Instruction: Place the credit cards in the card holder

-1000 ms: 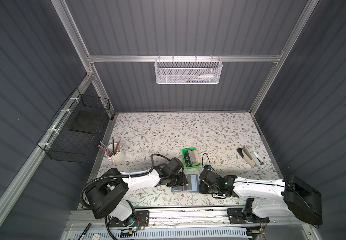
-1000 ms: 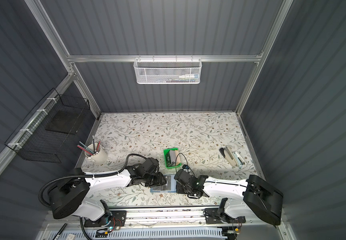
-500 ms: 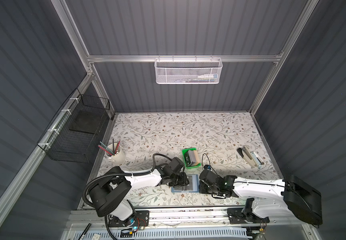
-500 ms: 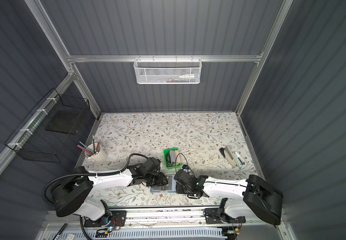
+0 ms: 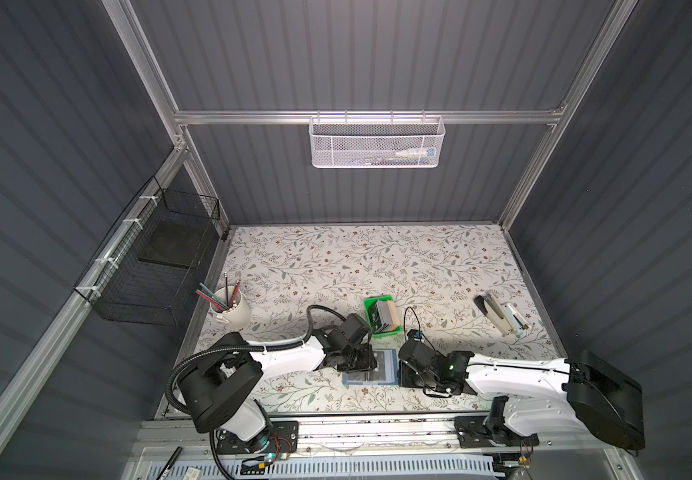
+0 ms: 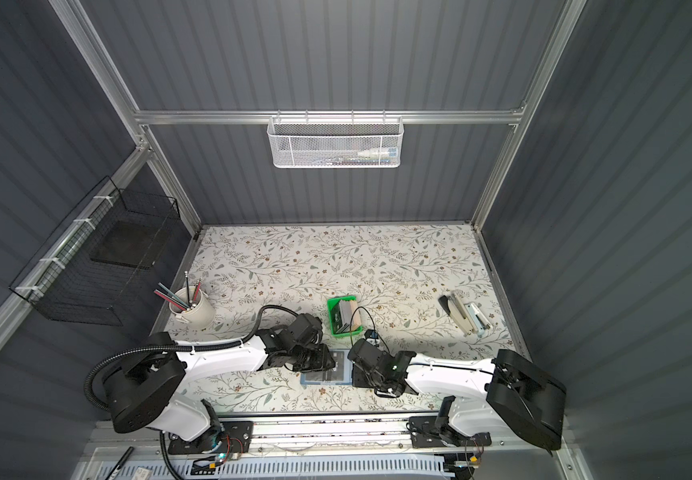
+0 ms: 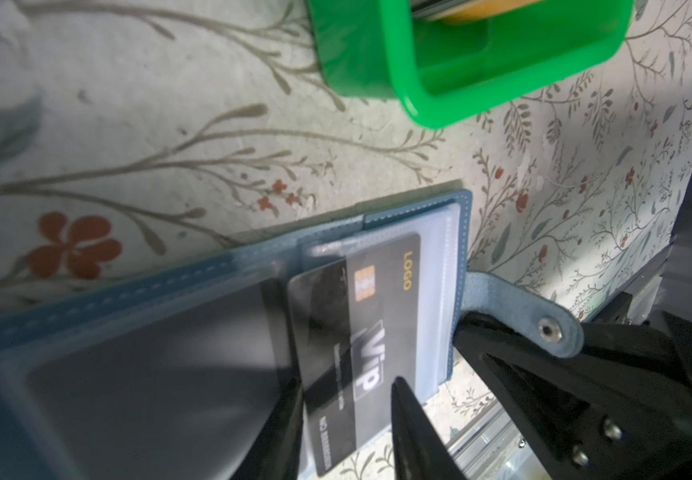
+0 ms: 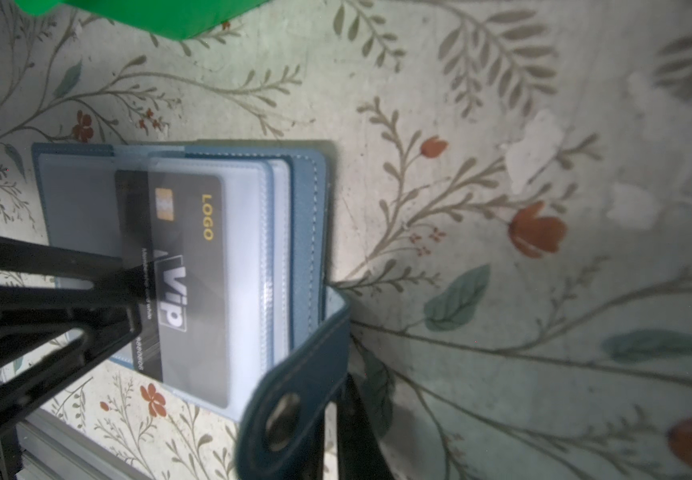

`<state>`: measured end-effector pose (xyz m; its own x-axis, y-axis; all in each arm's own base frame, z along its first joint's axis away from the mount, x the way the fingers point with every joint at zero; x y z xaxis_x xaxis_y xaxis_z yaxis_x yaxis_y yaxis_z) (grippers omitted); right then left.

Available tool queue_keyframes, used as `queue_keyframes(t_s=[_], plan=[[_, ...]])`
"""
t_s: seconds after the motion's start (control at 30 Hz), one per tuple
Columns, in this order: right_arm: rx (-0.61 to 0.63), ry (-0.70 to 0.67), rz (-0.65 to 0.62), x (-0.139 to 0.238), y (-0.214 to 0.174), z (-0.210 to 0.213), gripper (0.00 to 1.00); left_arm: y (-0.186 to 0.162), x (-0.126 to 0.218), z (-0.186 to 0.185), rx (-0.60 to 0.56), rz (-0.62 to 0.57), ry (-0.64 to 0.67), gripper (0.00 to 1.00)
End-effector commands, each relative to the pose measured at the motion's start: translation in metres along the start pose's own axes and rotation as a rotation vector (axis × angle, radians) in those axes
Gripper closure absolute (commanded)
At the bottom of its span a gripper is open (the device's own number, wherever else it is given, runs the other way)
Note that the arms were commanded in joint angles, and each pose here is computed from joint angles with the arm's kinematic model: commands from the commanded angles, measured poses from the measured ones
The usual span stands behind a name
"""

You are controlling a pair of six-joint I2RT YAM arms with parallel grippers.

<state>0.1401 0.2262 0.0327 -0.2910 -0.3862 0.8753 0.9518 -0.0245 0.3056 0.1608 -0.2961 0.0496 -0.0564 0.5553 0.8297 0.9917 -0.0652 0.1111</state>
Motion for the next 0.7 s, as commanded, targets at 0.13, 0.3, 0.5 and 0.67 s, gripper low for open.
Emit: queue_keyframes(t_s=[0.13,0.3,0.5,0.67], plan=[[0.011,-0.105,0.05,-0.005,-0.013,-0.022,0.89,0.0,-0.003,-0.02,-0.058,0.004,-0.068,0.68],[0.02,-0.11,0.055,-0.005,-0.013,-0.021,0.89,-0.003,-0.004,-0.03,-0.087,0.004,-0.075,0.69],[0.023,-0.112,0.042,-0.002,-0.009,-0.019,0.89,-0.007,-0.003,-0.025,-0.074,0.0,-0.058,0.7],[0.028,-0.108,0.038,-0.002,-0.007,-0.017,0.89,-0.01,0.0,-0.017,-0.055,-0.008,-0.042,0.7]])
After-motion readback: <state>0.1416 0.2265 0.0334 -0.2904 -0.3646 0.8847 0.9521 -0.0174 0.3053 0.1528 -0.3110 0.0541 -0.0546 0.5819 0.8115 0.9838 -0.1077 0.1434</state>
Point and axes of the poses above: each gripper's point midway between its finger pads, its own x axis back along the fingers, its own z axis along the line the jaws close on, y = z × x, the point moved 2 cm from there along x, back along the fingers, and after that the axes turned 2 degrees about x, right-handed, at the moved point
